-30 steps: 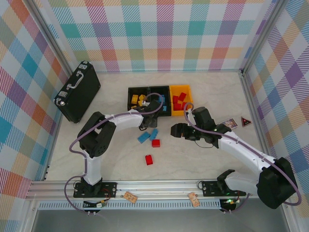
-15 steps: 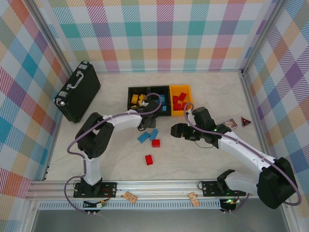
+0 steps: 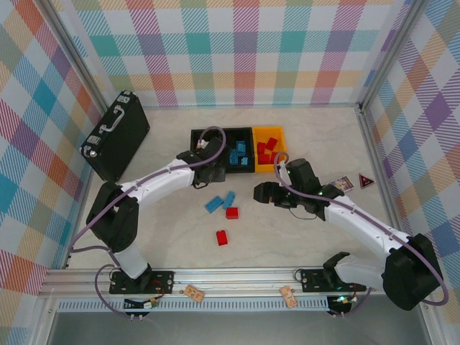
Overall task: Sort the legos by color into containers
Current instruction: Pick up the lego from the center of the table, then place the lego in the container, then pick up the lego from the center of the table, then place the lego in the container, then pick up the lego from the bottom-center of the table.
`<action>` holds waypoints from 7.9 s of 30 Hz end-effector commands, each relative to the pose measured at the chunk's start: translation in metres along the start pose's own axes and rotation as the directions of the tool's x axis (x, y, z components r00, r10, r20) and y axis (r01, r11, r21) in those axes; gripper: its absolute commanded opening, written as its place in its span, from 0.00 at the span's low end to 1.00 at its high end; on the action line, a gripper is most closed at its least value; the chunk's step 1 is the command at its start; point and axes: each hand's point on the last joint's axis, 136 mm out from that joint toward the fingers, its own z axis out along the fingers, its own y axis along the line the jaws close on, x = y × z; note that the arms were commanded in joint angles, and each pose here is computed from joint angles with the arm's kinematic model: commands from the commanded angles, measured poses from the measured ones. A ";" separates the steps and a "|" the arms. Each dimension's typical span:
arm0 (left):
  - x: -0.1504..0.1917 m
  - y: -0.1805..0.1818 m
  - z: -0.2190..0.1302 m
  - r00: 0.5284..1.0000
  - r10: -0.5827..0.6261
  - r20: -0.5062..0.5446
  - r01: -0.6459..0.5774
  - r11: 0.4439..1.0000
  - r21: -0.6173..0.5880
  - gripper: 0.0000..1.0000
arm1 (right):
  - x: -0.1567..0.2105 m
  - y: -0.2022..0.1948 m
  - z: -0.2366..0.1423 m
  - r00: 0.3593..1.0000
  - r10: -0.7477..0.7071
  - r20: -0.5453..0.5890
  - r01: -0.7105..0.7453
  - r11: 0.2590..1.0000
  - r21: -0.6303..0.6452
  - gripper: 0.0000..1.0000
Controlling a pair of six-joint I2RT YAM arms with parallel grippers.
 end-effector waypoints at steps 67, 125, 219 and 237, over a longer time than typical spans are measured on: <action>0.051 0.051 -0.052 0.934 -0.308 -0.181 0.345 0.911 0.226 0.66 | 0.023 0.029 0.053 0.976 -0.104 -0.192 0.137 0.976 0.168 0.69; 0.100 -0.028 -0.022 0.911 -0.283 -0.302 0.381 0.857 0.348 0.67 | -0.039 -0.021 0.014 0.989 -0.121 -0.083 0.146 0.869 0.473 0.42; 0.196 0.092 -0.046 0.827 -0.439 -0.351 0.486 0.873 0.051 0.68 | 0.087 0.053 0.066 0.876 -0.224 -0.428 0.288 0.953 0.090 0.62; 0.214 0.107 -0.044 0.779 -0.512 -0.363 0.557 0.830 0.025 0.68 | 0.139 0.059 0.116 0.759 -0.246 -0.602 0.373 0.923 0.094 0.64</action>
